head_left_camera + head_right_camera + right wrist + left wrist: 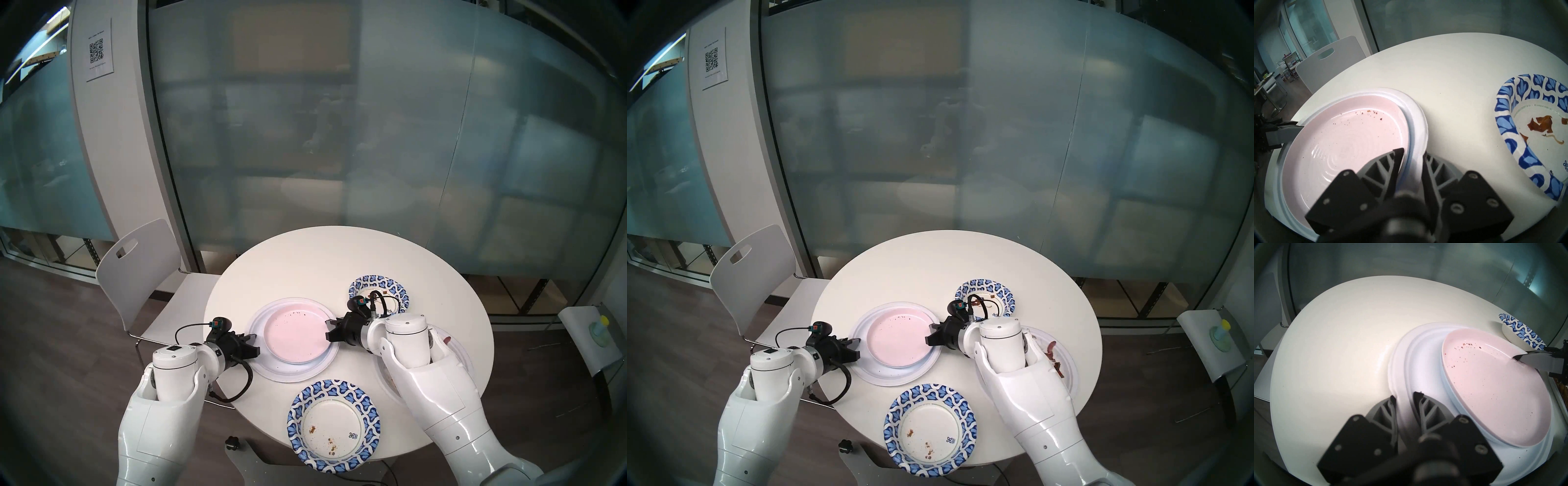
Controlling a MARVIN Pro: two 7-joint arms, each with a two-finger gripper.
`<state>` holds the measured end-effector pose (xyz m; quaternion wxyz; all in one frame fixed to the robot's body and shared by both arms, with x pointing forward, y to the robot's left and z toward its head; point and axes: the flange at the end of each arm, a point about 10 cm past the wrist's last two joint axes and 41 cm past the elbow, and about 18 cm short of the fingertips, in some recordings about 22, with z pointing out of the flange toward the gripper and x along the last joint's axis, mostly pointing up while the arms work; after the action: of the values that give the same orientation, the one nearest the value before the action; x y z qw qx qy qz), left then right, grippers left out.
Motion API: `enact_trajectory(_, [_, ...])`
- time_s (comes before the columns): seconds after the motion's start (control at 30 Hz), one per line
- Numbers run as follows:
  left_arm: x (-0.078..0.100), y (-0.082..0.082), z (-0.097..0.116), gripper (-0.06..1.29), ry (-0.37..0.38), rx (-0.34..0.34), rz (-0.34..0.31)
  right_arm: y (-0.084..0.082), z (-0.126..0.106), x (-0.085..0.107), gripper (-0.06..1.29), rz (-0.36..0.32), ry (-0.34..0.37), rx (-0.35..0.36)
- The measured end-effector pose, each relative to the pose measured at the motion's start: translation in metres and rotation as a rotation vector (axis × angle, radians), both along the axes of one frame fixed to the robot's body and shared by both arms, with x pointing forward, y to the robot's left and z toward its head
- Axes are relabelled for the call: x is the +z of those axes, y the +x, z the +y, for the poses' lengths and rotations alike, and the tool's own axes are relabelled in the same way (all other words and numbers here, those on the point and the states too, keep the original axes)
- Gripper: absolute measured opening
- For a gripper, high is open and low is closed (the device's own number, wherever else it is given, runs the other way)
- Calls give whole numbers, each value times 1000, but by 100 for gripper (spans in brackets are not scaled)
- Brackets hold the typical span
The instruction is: Stack the plates into one stack
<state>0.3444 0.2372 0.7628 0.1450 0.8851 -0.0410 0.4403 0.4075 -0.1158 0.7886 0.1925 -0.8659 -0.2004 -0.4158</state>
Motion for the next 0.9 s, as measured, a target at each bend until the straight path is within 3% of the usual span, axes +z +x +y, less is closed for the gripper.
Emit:
enact_trajectory(0.47, [-2, 1, 6, 19, 3, 12, -5, 11, 9, -7, 31, 19, -12, 25])
enact_trajectory(0.9, [-2, 3, 7, 19, 3, 11, -3, 16, 16, 8, 35, -11, -13, 41])
